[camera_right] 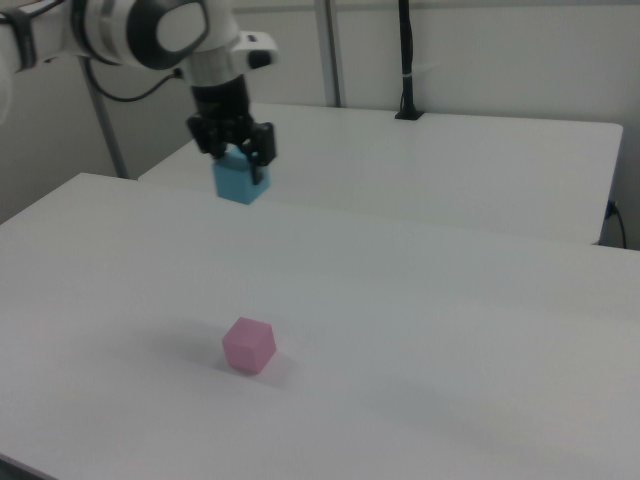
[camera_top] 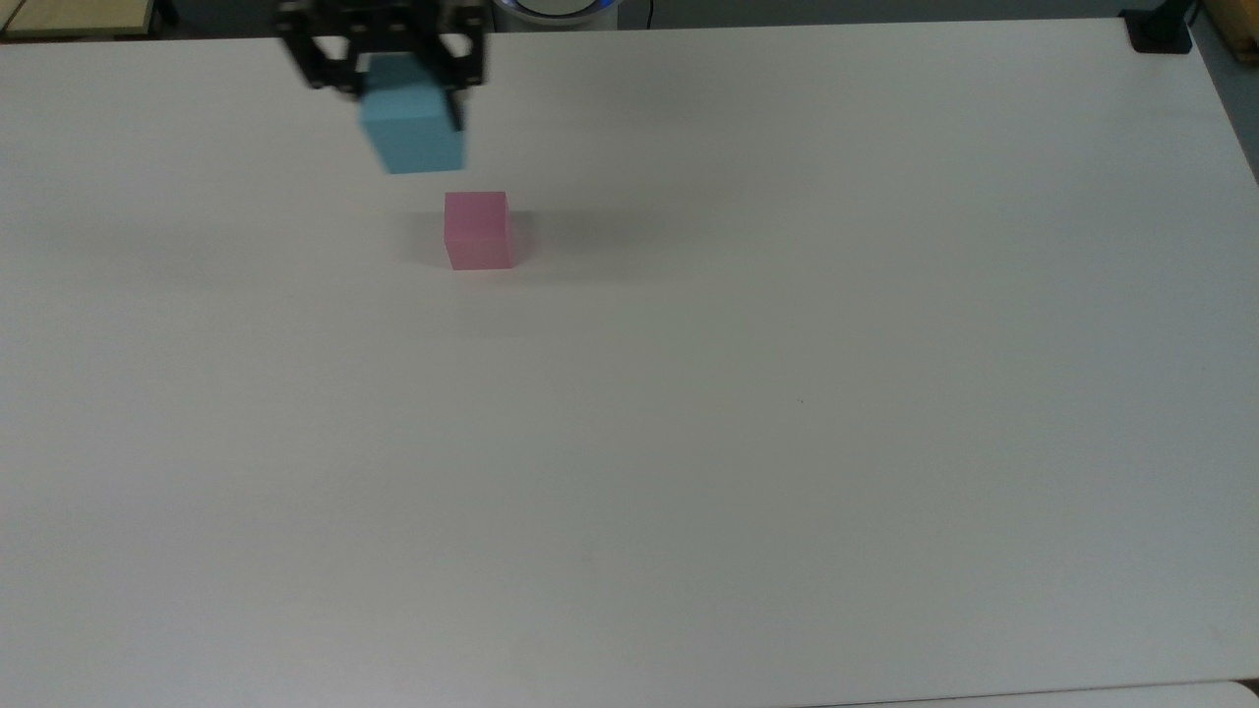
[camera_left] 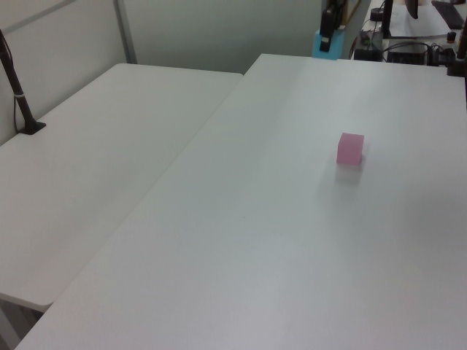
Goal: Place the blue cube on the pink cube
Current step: 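Lift the light-blue cube and carry it toward the pink cube, then lower the light-blue cube onto the top of the pink cube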
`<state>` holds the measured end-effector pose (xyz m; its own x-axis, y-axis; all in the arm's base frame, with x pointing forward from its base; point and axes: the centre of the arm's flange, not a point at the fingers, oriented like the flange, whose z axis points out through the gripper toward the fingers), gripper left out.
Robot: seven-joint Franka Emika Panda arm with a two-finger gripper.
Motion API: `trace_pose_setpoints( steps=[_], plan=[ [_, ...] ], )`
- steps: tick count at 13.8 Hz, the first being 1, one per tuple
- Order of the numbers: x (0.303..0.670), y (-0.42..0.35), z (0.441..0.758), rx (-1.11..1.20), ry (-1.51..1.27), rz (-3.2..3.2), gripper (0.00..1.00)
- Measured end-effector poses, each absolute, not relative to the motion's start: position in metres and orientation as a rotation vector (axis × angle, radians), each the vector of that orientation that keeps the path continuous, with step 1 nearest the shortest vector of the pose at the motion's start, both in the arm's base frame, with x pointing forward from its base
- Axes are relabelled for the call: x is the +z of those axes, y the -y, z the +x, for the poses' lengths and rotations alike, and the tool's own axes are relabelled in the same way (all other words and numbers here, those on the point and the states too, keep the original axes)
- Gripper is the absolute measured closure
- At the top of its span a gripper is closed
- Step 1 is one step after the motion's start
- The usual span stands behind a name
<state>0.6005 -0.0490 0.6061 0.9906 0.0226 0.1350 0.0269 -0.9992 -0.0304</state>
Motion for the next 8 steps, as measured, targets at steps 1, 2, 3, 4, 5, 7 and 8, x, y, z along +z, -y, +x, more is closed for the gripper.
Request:
trace_pose_setpoints(
  steps=[1, 2, 3, 4, 5, 7, 8],
  plan=[
    [0.601, 0.017, 0.59, -0.18, 0.069, -3.101, 0.39],
    [0.595, -0.007, 0.579, -0.145, 0.094, -3.105, 0.39],
    [0.586, -0.024, 0.564, -0.109, 0.126, -3.111, 0.39],
    [0.576, -0.033, 0.552, -0.104, 0.139, -3.116, 0.39],
    [0.561, -0.039, 0.54, -0.119, 0.133, -3.123, 0.39],
    [0.518, -0.037, 0.524, -0.133, 0.117, -3.135, 0.39],
    [0.501, -0.032, 0.523, -0.161, 0.099, -3.141, 0.39]
  ],
)
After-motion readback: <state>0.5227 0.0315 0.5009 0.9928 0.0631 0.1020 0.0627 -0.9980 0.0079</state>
